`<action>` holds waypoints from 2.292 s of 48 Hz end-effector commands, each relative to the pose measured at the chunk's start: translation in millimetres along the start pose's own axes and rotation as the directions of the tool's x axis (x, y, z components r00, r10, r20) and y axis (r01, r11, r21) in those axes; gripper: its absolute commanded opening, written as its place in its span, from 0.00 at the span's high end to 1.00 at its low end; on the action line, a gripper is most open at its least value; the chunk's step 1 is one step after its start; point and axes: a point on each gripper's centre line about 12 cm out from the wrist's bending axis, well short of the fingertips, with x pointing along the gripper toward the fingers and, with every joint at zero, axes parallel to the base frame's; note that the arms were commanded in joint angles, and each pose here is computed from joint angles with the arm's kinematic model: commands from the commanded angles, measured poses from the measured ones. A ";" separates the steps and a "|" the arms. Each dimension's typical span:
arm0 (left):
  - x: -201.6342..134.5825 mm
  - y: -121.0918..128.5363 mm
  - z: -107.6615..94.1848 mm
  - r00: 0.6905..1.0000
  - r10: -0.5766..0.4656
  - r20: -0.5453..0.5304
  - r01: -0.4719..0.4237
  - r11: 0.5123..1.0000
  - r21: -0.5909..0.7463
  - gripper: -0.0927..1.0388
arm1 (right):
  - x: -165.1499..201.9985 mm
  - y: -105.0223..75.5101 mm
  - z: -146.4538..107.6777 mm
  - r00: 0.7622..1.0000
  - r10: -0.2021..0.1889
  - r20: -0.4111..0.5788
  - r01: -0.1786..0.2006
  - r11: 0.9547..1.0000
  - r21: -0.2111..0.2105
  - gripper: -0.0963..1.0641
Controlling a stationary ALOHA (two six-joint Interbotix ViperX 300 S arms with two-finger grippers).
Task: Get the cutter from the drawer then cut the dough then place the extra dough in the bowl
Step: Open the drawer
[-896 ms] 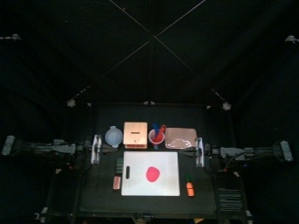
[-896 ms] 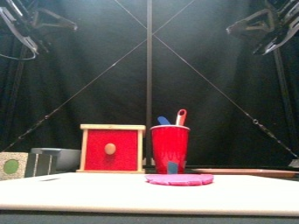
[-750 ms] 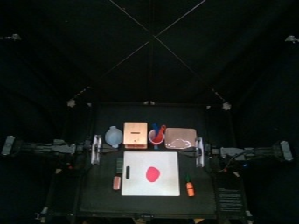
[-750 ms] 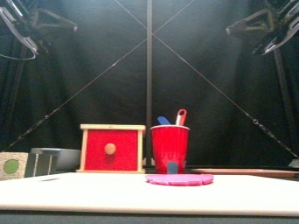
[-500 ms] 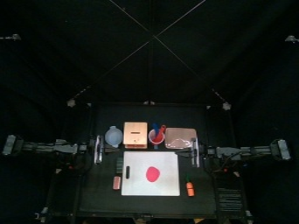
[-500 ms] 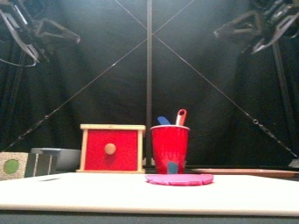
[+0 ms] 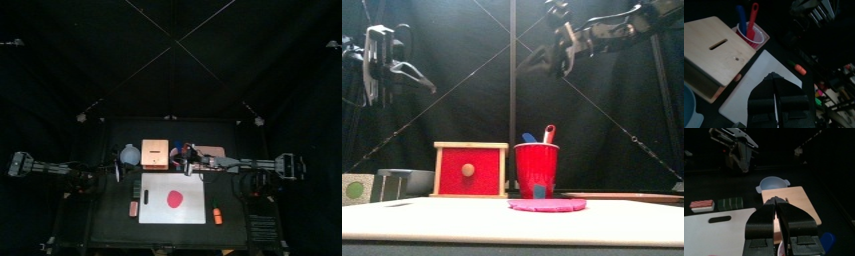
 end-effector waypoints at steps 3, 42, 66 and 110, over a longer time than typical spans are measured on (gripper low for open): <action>11.1 -1.1 0.2 0.999 0.039 0.034 -0.038 0.999 -0.028 0.94 | 39.1 -15.0 6.4 0.999 -0.029 -0.034 0.029 1.000 -0.007 0.90; 104.0 4.8 -50.8 0.942 0.323 -0.089 -0.331 0.937 -0.109 0.86 | 90.0 -15.8 -52.2 0.939 -0.030 -0.343 0.013 0.999 -0.053 0.90; 96.0 3.9 -54.9 0.907 0.380 -0.180 -0.420 0.845 -0.331 0.19 | 89.6 -12.2 -52.0 0.937 -0.025 -0.348 0.006 0.998 -0.055 0.90; 123.6 16.4 -55.6 0.872 0.487 -0.052 -0.473 0.811 -0.345 0.18 | 90.8 -11.0 -56.7 0.933 -0.022 -0.358 0.008 0.999 -0.042 0.90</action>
